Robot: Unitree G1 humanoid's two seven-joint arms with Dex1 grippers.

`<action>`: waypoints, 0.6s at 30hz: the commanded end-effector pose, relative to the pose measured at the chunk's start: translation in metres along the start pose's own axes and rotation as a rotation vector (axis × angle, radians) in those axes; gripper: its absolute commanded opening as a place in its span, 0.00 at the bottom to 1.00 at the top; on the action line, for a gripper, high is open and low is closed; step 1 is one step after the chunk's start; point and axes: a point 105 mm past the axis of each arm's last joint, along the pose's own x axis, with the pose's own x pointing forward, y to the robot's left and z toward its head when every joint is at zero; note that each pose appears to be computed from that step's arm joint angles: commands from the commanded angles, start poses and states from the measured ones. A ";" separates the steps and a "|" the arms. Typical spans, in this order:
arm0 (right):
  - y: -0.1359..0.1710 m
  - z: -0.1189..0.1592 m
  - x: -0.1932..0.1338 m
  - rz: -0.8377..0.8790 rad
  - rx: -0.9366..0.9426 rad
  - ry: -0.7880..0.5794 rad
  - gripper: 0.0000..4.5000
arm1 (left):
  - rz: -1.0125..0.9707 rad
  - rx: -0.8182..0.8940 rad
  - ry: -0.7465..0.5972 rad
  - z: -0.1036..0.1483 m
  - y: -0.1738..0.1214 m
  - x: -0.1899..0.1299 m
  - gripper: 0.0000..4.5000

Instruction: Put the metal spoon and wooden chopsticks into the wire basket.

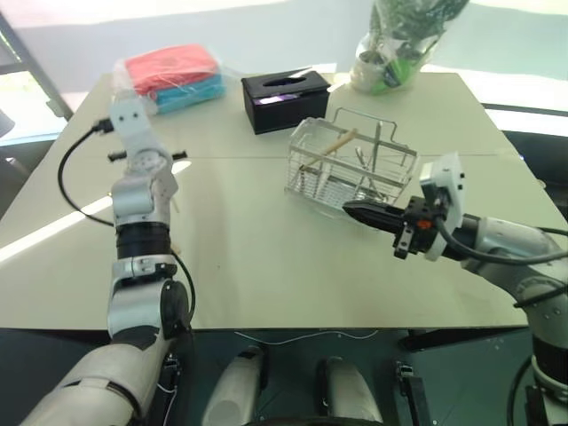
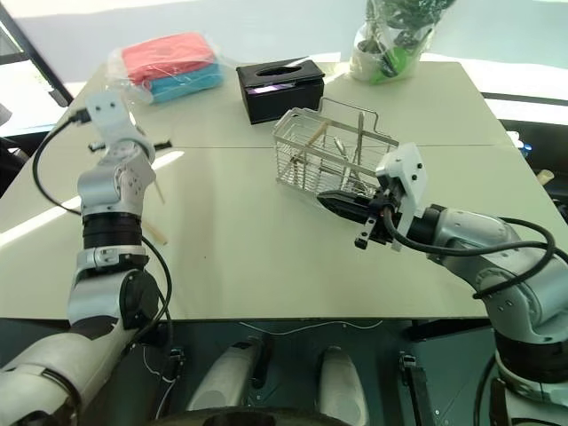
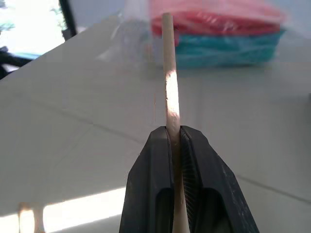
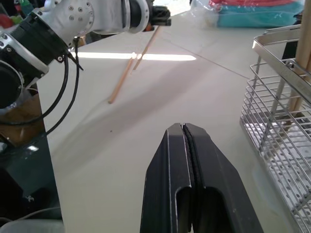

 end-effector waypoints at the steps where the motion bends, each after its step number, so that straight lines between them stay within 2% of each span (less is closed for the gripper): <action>1: 0.001 0.009 -0.006 -0.020 -0.039 -0.031 0.00 | -0.414 -0.087 -0.261 0.054 -0.065 -0.015 0.02; 3: -0.001 0.009 -0.006 -0.040 -0.040 -0.039 0.00 | -0.594 -0.142 -0.313 0.058 -0.084 -0.026 0.02; 6: -0.007 0.011 -0.008 -0.087 -0.053 -0.065 0.00 | -0.737 -0.179 -0.377 0.063 -0.097 -0.038 0.02; 11: -0.018 0.027 -0.016 -0.183 -0.083 -0.146 0.00 | -0.863 -0.275 -0.462 0.072 -0.104 -0.045 0.02; 18: -0.018 0.034 -0.024 -0.261 -0.081 -0.227 0.00 | -1.014 -0.373 -0.552 0.084 -0.126 -0.055 0.02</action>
